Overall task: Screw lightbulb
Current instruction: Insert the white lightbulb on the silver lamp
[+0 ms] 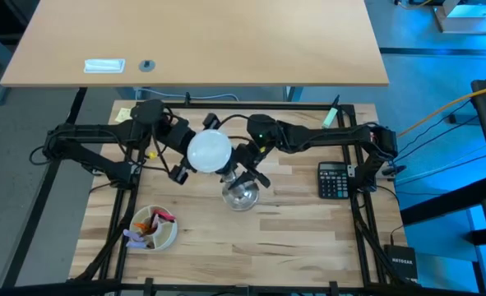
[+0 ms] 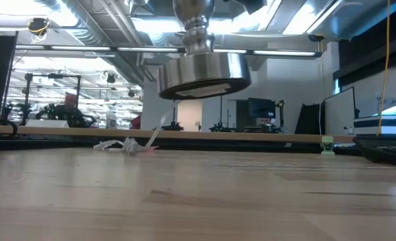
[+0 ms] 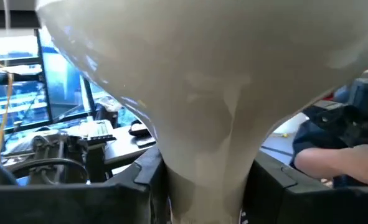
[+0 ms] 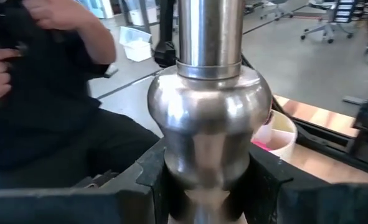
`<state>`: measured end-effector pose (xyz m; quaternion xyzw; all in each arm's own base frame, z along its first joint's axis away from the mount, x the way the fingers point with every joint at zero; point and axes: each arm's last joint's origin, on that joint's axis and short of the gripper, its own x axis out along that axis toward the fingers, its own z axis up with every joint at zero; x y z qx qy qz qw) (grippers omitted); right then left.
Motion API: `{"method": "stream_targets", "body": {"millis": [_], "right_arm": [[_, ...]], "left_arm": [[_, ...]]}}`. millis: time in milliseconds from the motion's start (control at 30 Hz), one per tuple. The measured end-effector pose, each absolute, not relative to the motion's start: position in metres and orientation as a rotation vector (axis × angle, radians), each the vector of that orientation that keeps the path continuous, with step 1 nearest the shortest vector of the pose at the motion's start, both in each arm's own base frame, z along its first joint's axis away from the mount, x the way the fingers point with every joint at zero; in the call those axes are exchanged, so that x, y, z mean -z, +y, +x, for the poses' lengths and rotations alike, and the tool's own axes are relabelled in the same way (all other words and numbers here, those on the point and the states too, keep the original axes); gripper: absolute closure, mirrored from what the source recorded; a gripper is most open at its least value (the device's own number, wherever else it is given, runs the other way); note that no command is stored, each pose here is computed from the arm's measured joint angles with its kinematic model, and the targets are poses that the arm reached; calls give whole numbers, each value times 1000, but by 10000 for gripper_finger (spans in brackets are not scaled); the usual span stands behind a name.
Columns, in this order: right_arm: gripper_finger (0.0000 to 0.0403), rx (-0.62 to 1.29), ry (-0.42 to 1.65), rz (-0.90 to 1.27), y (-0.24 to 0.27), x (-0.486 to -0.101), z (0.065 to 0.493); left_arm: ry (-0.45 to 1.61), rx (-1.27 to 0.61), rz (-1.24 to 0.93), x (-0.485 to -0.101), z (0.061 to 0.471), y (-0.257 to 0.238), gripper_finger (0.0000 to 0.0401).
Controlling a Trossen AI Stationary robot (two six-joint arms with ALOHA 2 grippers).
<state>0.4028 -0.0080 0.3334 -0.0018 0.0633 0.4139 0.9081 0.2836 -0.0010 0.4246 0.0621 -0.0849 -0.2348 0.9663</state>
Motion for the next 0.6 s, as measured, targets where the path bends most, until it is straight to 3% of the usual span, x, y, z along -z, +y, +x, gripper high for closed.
{"method": "stream_targets", "body": {"millis": [67, 367, 600], "right_arm": [[264, -821, 135, -16, -8, -333, 403], [264, -656, 141, -69, -15, -337, 404], [264, -554, 170, -62, -28, -339, 401]], "left_arm": [[-170, 438, 112, -425, 284, 0, 258], [-191, 323, 115, -429, 280, 1, 120], [-120, 128, 134, -436, 254, 5, 94]]}}
